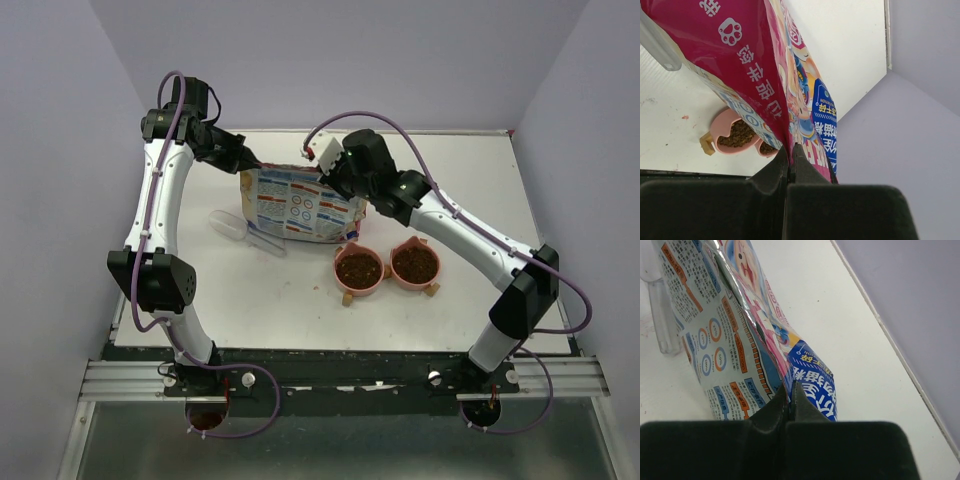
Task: Serve the pet food
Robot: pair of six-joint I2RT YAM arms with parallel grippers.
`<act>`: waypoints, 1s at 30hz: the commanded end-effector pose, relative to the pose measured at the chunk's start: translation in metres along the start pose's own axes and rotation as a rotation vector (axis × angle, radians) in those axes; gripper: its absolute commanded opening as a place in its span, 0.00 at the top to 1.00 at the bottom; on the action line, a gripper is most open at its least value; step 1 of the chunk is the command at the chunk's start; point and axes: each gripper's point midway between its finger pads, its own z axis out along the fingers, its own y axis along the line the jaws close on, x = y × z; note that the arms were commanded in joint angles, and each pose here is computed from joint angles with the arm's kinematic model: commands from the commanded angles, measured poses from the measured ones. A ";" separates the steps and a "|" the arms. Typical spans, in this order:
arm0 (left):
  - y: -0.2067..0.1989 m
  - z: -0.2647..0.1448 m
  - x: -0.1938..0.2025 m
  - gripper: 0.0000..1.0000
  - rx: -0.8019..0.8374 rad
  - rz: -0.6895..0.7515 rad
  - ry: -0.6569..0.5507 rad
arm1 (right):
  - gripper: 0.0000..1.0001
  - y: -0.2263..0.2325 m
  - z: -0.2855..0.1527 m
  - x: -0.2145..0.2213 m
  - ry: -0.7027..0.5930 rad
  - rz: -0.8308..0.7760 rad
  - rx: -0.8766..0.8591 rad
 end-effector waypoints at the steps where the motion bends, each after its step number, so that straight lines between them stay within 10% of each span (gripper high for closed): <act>1: 0.004 -0.031 -0.067 1.00 0.014 -0.023 -0.269 | 1.00 -0.084 -0.055 0.098 0.370 0.002 0.282; 8: 0.005 -0.030 -0.067 1.00 0.014 -0.025 -0.264 | 0.82 -0.094 -0.064 0.105 0.382 0.006 0.333; 15: 0.006 -0.031 -0.068 1.00 0.016 -0.030 -0.270 | 0.99 -0.096 -0.075 0.117 0.393 0.033 0.328; 17: 0.006 -0.031 -0.069 1.00 0.018 -0.029 -0.271 | 0.81 -0.099 -0.078 0.120 0.398 0.030 0.354; 23: 0.006 -0.030 -0.070 1.00 0.016 -0.034 -0.271 | 1.00 -0.099 -0.083 0.125 0.398 0.032 0.335; 26: 0.007 -0.031 -0.070 1.00 0.016 -0.034 -0.271 | 0.79 -0.101 -0.085 0.125 0.394 0.039 0.353; 30: 0.008 -0.030 -0.069 1.00 0.013 -0.035 -0.271 | 1.00 -0.099 -0.088 0.132 0.409 0.030 0.338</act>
